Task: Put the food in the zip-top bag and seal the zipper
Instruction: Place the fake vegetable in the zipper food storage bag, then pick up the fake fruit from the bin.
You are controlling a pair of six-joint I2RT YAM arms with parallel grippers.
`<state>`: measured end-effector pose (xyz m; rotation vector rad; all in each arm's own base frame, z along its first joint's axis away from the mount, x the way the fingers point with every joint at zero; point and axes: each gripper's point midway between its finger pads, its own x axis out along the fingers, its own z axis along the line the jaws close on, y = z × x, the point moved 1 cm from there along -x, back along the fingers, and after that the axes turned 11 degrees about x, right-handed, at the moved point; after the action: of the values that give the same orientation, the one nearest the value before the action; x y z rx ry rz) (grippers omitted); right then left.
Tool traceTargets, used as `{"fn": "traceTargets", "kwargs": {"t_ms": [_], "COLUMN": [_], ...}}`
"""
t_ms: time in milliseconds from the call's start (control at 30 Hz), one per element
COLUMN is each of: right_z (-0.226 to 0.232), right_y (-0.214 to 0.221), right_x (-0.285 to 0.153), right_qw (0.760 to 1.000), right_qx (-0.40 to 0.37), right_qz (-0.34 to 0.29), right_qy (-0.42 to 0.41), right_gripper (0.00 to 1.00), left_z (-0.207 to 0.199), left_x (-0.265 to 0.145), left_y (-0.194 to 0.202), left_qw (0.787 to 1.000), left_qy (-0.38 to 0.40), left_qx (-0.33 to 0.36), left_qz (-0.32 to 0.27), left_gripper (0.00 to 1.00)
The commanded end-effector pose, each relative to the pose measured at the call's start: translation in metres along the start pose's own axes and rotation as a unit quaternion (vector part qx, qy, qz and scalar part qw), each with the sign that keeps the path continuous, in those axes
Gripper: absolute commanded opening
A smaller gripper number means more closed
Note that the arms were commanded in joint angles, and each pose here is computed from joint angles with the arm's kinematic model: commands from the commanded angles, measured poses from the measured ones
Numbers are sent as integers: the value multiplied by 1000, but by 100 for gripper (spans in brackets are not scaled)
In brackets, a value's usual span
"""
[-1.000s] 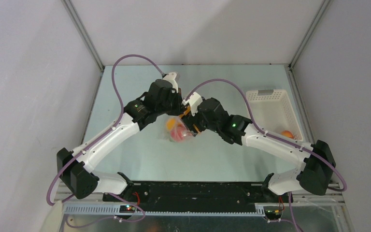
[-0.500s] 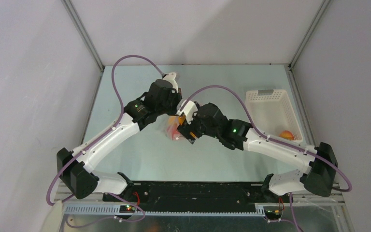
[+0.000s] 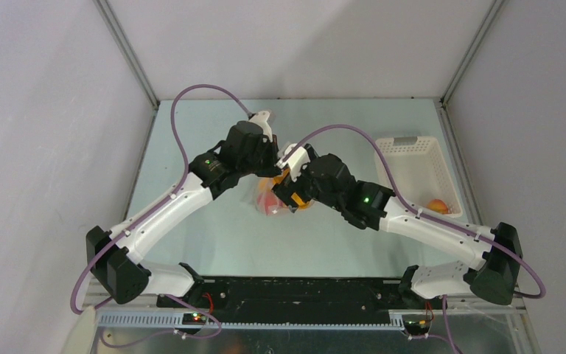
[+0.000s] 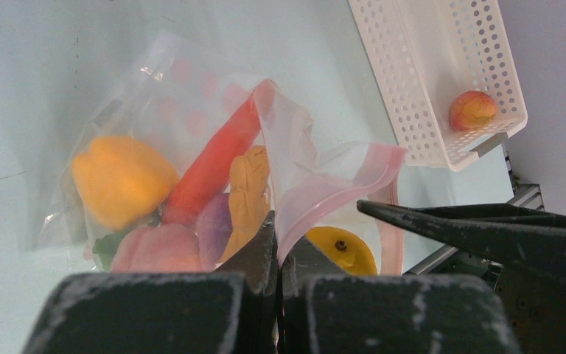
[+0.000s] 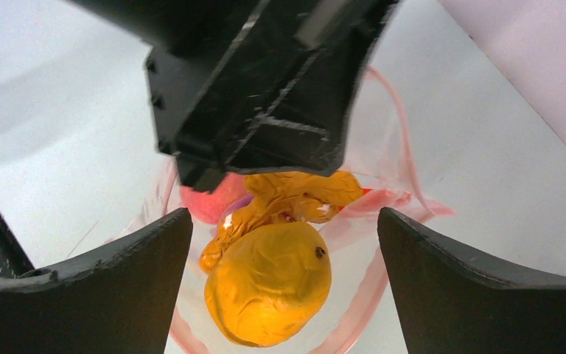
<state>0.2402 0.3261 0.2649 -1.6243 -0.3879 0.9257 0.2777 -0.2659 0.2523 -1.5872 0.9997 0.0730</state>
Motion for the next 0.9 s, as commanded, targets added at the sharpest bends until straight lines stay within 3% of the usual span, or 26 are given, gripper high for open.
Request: {"fn": "traceTargets", "kwargs": {"t_ms": [0,100,267,433,567,633,700,867], "right_z": [-21,-43,-64,-123,-174,-205,-221,-248], "right_y": [-45,-60,-69,-47,-1,32,65,115], "right_x": [-20,-38,-76,-113,-149,-171,-185,-209], "right_qw": [993,981,964,947,901,859,822,768], "right_qx": [68,133,235,271,330,380,426,474], "right_qz": [-86,-117,-125,-119,-83,-59,-30,12], "right_qy": [50,77,-4,124,269,339,377,431], "right_gripper": [99,100,99,99,99,99,100,99], "left_z": [-21,-20,-19,-18,-16,-16,-16,-13], "left_x": [-23,-23,-22,-21,-19,-17,-16,-10], "left_y": [-37,-36,-37,-37,-38,-38,-38,-35], "left_qw": [997,998,998,998,998,998,998,998], "left_qy": [37,35,33,29,24,24,23,21], "left_qx": [-3,-2,-3,-3,-2,-1,1,10], "left_qz": [-61,-60,-62,-62,-64,-65,-65,-63], "left_gripper": [0,0,0,0,0,0,0,0]}}
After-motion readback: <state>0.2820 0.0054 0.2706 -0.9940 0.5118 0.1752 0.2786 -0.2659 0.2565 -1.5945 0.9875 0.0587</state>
